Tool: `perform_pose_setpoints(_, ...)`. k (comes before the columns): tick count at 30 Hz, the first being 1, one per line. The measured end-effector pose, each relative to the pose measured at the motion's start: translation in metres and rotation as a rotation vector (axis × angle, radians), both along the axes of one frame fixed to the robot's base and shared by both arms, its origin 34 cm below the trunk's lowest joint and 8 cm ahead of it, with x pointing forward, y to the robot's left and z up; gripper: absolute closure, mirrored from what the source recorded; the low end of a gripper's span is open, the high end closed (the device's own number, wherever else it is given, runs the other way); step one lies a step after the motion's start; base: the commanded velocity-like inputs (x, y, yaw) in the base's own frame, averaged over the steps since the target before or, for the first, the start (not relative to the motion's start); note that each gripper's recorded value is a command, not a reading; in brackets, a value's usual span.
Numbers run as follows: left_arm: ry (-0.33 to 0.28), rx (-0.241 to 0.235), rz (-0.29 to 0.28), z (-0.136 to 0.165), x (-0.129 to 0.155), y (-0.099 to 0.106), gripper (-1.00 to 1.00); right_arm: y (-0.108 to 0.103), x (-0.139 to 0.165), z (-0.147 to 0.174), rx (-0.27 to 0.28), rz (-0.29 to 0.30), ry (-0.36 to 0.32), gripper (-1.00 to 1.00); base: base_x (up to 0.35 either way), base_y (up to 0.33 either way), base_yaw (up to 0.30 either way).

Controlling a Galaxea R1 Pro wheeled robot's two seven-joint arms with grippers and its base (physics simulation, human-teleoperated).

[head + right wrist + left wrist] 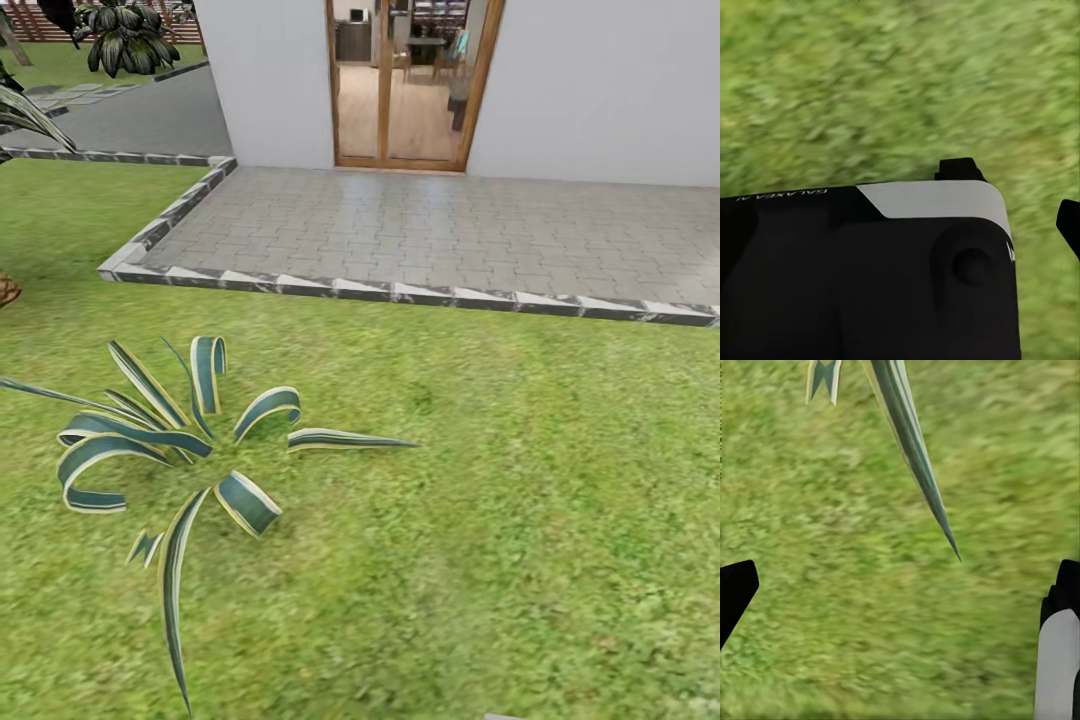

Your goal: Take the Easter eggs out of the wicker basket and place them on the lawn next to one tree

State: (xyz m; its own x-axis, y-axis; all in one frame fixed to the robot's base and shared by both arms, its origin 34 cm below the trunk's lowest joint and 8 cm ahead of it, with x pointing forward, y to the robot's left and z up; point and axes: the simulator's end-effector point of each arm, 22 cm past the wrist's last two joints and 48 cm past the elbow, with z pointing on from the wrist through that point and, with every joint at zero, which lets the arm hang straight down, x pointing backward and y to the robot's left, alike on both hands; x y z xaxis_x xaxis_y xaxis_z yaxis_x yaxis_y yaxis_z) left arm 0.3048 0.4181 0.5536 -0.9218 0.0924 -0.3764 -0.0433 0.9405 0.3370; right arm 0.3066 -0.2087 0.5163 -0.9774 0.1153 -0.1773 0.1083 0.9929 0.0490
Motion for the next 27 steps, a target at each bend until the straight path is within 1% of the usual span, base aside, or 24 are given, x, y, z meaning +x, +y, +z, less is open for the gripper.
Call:
perform_pose_setpoints(8,-0.001,0.0,-0.001,0.0001,0.0003,-0.0001,-1.0,0.0004,-0.0003,0.0,0.001,0.001,0.001,-1.0,0.0,0.039,0.0)
perform_pose_setpoints(21,0.0,0.0,0.0,0.0001,0.0001,0.0,-1.0,0.0005,-0.0001,0.0,0.002,0.001,0.0,-1.0,-0.007,0.227,0.0)
perform_pose_setpoints(27,-0.004,0.0,0.0,0.0003,0.002,-0.0004,-1.0,0.0005,-0.0003,-0.0001,0.002,0.001,0.001,-1.0,-0.125,0.093,0.0)
